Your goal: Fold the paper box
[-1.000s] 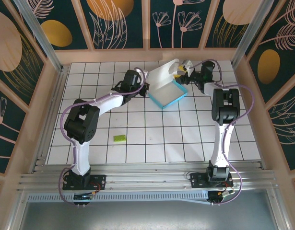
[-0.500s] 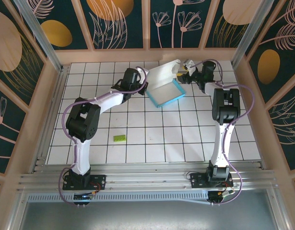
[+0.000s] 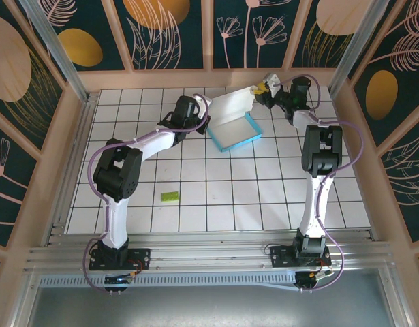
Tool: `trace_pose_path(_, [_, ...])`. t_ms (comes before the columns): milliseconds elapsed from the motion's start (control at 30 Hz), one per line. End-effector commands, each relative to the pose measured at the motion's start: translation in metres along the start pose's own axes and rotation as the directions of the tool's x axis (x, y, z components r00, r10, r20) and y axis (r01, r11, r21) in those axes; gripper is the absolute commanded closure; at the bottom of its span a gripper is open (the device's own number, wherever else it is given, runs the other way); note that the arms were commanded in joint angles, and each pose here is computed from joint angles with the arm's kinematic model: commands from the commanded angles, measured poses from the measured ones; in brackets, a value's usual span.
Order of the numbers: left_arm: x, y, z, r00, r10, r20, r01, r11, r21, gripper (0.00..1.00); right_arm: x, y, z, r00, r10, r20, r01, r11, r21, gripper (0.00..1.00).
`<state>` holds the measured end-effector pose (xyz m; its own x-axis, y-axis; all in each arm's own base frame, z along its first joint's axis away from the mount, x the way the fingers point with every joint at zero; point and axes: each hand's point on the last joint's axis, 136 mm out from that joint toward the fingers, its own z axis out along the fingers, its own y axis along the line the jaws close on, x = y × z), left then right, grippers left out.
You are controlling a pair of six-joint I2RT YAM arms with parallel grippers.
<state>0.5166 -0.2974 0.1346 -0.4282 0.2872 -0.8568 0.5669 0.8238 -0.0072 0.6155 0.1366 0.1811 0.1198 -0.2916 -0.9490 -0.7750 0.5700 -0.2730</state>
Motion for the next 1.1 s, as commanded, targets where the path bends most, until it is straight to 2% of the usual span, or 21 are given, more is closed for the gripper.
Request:
trace_pose_path(0, [-0.008,0.002,0.005,0.999,0.021,0.025,-0.021,1.0,0.003,0.94,0.005,0.006,0.012,1.0,0.021,0.009,-0.02,0.999,-0.041,0.74])
trace_pose_path(167, [-0.01,0.002,0.004,0.999,0.014,0.031,-0.014,1.0,0.0,0.94,0.005,0.012,0.016,1.0,0.031,0.004,-0.031,0.997,-0.066,0.85])
trace_pose_path(233, [-0.012,0.003,0.004,0.999,0.011,0.037,-0.011,1.0,-0.002,0.94,0.005,0.013,0.015,0.999,0.039,0.0,-0.039,0.997,-0.07,0.84])
trace_pose_path(367, [-0.014,0.003,0.004,0.999,0.01,0.046,-0.01,1.0,-0.004,0.94,0.003,0.021,0.016,0.999,0.041,0.012,-0.04,0.994,-0.104,0.74])
trace_pose_path(533, [-0.015,0.005,0.005,0.999,0.004,0.048,-0.004,1.0,-0.013,0.94,0.001,0.028,0.016,0.998,0.058,0.016,-0.055,0.988,-0.146,0.71])
trace_pose_path(600, [-0.015,0.006,0.004,0.999,0.002,0.049,-0.001,1.0,-0.015,0.94,0.002,0.03,0.016,0.998,0.063,0.01,-0.06,0.984,-0.165,0.72])
trace_pose_path(667, [-0.015,0.005,0.004,0.999,0.001,0.049,0.0,1.0,-0.013,0.94,0.001,0.03,0.016,0.998,0.061,0.004,-0.06,0.985,-0.165,0.78])
trace_pose_path(833, [-0.016,0.006,0.004,0.998,0.0,0.055,0.001,1.0,-0.017,0.94,0.003,0.028,0.017,0.998,0.061,-0.008,-0.061,0.987,-0.148,0.82])
trace_pose_path(867, [-0.017,0.007,0.003,0.998,0.002,0.062,-0.001,1.0,-0.021,0.93,0.004,0.026,0.018,0.998,0.059,-0.014,-0.061,0.989,-0.136,0.81])
trace_pose_path(967, [-0.017,0.006,0.002,0.997,0.008,0.073,-0.006,1.0,-0.021,0.93,0.01,0.02,0.023,0.998,0.05,-0.044,-0.053,0.995,-0.083,0.7])
trace_pose_path(1067, [-0.018,0.007,0.002,0.997,0.009,0.073,-0.007,1.0,-0.027,0.93,0.008,0.02,0.026,0.998,0.058,-0.034,-0.061,0.993,-0.099,0.7])
